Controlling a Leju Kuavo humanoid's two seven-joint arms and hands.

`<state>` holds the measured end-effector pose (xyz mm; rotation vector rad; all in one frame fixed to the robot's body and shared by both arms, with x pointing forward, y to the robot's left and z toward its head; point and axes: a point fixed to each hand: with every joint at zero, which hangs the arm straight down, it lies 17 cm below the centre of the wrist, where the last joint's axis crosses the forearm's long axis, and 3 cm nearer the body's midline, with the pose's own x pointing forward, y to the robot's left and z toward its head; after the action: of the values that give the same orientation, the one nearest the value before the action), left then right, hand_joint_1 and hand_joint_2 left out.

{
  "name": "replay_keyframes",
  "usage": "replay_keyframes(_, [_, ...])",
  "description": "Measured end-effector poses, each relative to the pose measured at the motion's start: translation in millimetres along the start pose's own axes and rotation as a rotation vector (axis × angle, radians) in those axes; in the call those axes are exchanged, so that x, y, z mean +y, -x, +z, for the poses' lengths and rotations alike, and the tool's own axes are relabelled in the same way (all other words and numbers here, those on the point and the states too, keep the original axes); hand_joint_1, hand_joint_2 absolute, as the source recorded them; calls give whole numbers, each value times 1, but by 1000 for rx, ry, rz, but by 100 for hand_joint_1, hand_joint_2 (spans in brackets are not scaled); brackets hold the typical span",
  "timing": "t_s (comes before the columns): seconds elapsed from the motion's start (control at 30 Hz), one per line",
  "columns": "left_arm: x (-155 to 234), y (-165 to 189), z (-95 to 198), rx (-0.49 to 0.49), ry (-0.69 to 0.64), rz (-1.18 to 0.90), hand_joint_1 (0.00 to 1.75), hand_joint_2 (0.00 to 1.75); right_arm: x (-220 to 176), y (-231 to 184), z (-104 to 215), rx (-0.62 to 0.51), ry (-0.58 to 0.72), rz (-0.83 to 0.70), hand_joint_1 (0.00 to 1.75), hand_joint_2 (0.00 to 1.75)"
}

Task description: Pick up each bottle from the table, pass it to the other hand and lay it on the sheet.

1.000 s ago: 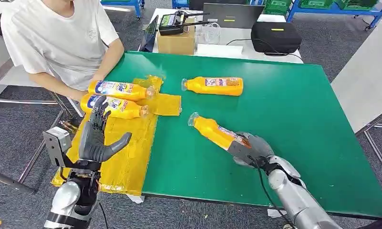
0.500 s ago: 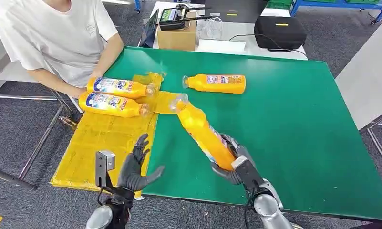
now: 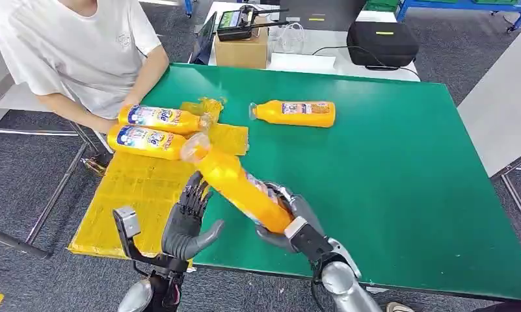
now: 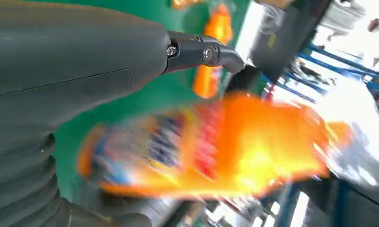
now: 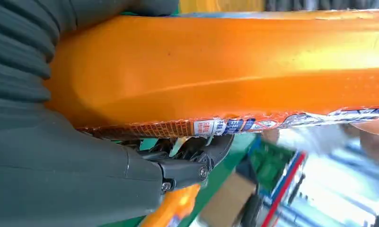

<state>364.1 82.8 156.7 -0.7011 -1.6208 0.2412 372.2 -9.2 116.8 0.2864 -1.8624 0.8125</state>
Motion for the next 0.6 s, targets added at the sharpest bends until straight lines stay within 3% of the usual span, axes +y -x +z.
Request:
replay_keyframes(0.17, [-8, -11, -2, -24, 15, 27, 0, 175, 36, -8, -6, -49, -109, 47, 175, 175])
replay_keyframes(0.3, [-13, 1, -3, 67, 16, 145, 0, 175, 64, -18, -3, -116, -205, 70, 175, 175])
replay_keyframes(0.6, [-20, 28, -1, 180, 41, 219, 0, 175, 73, -22, -6, -158, -238, 95, 175, 175])
